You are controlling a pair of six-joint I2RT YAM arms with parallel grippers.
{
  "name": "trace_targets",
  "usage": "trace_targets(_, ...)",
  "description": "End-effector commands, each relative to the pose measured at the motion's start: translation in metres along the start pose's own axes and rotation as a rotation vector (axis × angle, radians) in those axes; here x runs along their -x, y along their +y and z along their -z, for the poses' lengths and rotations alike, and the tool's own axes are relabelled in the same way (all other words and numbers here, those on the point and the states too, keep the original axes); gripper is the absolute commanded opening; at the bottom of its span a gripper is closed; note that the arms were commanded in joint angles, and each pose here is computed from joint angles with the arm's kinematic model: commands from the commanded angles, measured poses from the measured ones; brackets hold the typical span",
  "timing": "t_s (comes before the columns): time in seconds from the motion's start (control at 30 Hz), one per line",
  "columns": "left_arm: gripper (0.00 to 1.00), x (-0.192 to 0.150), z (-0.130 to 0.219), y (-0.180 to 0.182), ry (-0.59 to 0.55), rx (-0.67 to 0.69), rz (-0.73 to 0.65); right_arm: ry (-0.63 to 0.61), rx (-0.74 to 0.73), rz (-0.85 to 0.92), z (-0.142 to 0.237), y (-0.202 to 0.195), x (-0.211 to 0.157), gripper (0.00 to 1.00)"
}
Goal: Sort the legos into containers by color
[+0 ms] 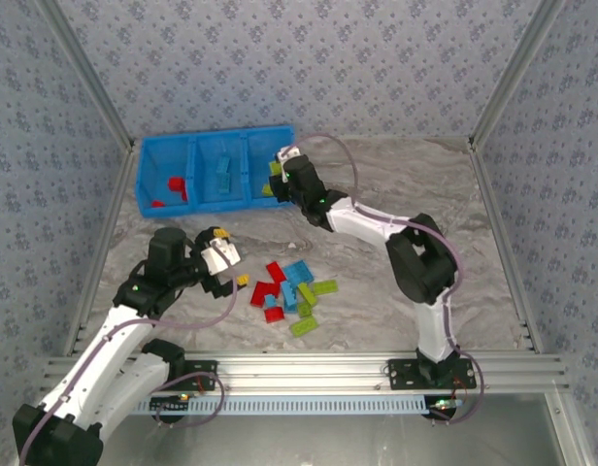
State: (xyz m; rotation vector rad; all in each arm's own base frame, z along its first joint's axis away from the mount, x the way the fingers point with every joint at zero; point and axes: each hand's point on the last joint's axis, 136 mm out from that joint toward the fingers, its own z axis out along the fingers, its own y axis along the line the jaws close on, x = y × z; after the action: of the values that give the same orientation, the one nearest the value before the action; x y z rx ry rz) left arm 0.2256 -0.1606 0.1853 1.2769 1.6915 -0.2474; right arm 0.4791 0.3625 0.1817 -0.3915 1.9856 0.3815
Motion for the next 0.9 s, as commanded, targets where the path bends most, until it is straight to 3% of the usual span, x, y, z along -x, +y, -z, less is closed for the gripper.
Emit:
trace_targets(0.0, 0.99, 0.005, 0.002, 0.005, -0.022, 0.021, 0.003, -0.048, -0.044, 0.028, -0.007, -0.009, 0.03, 0.4)
trace_targets(0.1, 0.99, 0.004, 0.0, 0.004, -0.015, 0.012, 0.004, -0.041, -0.069, 0.038, -0.005, -0.014, 0.035, 0.62)
trace_targets(0.3, 0.99, 0.004, -0.002, 0.001, -0.022, -0.004, -0.006, -0.03, -0.056, 0.042, 0.029, -0.017, 0.045, 0.63)
trace_targets(0.53, 0.99, 0.006, -0.003, 0.005, -0.032, 0.013, 0.048, 0.001, -0.003, 0.004, 0.13, -0.03, 0.04, 0.7)
trace_targets(0.7, 0.99, 0.018, 0.001, 0.031, 0.038, 0.066, 0.376, 0.121, 0.04, -0.068, 0.201, -0.039, 0.005, 0.78)
trace_targets(0.87, 0.98, 0.002, -0.004, 0.038, 0.257, 0.141, 0.918, 0.377, 0.108, -0.163, 0.254, -0.034, -0.048, 0.83)
